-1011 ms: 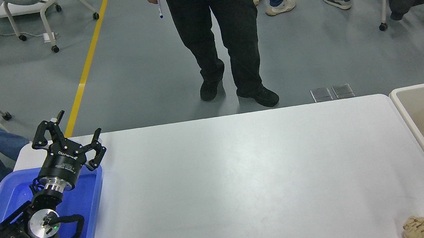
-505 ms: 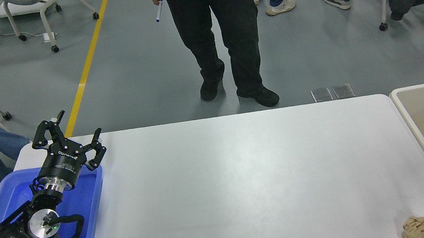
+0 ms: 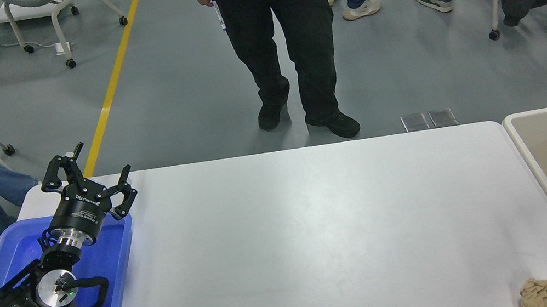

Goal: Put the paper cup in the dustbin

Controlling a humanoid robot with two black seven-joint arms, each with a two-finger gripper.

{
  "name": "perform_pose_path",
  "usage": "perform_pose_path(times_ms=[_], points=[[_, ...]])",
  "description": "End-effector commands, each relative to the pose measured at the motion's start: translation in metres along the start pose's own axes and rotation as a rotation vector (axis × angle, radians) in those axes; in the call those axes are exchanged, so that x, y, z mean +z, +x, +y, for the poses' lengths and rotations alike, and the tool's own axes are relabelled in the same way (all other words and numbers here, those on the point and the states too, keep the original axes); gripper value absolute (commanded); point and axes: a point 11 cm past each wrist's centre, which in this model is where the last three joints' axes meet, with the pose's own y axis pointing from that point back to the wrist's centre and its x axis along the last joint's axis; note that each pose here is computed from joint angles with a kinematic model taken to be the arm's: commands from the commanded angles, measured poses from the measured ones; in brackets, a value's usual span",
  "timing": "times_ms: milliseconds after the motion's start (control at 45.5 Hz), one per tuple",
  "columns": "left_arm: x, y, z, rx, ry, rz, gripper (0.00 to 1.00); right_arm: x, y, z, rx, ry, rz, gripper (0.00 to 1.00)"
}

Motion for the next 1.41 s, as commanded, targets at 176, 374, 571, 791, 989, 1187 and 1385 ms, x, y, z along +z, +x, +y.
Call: perform_pose_path(times_ms=[176, 374, 571, 791, 989, 1187, 1385], points=[[0.000, 0.000, 0.000, 0.000, 0.000, -0.001, 1.00, -0.079, 0.059, 0.017, -0.048, 0.219, -0.446, 0.99], [0.000, 0.000, 0.000, 0.000, 0.000, -0.001, 1.00, -0.108, 0.088, 0.031, -0.054, 0.314, -0.488, 0.99], [0.000, 0.000, 0.000, 0.000, 0.000, 0.001, 1.00, -0.160, 0.096, 0.056, -0.174, 0.465, -0.741, 0.99], [0.000, 0.000, 0.000, -0.001, 0.001, 0.000, 1.00, -0.211, 0.115, 0.086, -0.267, 0.648, -1.052, 0.99], [0.000, 0.000, 0.000, 0.001, -0.001, 0.000, 1.00, -0.251, 0.117, 0.115, -0.278, 0.865, -1.134, 0.99], [0.000, 0.000, 0.000, 0.000, 0.000, -0.001, 1.00, -0.264, 0.100, 0.123, -0.295, 0.951, -1.226, 0.99], [0.000, 0.000, 0.000, -0.001, 0.001, 0.000, 1.00, -0.249, 0.070, 0.115, -0.269, 1.010, -1.240, 0.99]])
